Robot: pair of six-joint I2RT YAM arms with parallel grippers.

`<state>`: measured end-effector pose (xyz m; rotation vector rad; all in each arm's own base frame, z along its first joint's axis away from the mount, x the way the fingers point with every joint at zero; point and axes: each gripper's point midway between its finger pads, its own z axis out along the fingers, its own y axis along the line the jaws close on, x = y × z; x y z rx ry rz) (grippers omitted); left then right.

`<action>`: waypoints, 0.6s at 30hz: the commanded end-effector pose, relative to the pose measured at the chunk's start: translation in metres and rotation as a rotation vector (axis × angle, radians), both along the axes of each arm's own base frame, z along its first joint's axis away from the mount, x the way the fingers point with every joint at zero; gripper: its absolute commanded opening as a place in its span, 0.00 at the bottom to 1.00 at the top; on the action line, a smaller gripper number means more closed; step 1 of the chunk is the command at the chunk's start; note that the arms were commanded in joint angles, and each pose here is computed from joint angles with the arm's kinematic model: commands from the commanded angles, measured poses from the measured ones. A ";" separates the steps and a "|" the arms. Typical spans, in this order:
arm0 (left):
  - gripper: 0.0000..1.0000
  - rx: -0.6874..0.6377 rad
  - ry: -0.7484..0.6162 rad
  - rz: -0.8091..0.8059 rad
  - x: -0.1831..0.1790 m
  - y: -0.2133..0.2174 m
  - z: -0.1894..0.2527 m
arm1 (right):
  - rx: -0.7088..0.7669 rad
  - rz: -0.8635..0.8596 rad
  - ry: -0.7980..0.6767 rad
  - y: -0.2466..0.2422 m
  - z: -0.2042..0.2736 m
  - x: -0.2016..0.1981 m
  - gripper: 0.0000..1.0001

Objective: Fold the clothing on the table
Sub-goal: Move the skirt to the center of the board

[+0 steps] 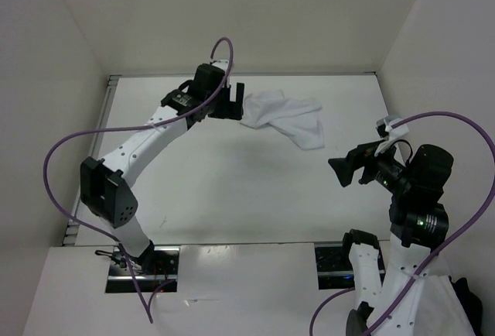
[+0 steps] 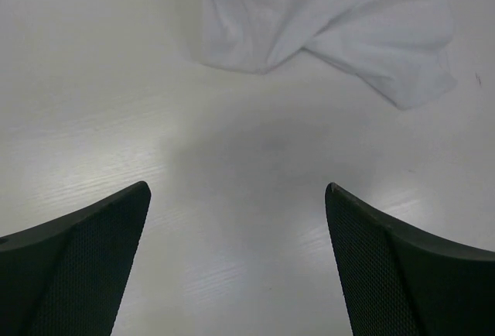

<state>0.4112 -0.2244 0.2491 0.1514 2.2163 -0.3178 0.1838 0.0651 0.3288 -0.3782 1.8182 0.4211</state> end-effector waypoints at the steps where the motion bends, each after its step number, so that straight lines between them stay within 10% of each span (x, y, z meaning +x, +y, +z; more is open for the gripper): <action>1: 1.00 -0.028 0.118 -0.112 -0.003 -0.011 -0.035 | -0.001 -0.006 -0.057 0.000 0.010 0.003 0.99; 6: 1.00 -0.384 0.166 -0.111 0.011 -0.052 -0.065 | -0.007 -0.006 -0.076 0.001 0.013 -0.001 0.99; 18: 1.00 -0.210 0.006 -0.121 0.082 -0.078 -0.114 | -0.014 0.022 -0.127 0.008 0.021 -0.012 0.99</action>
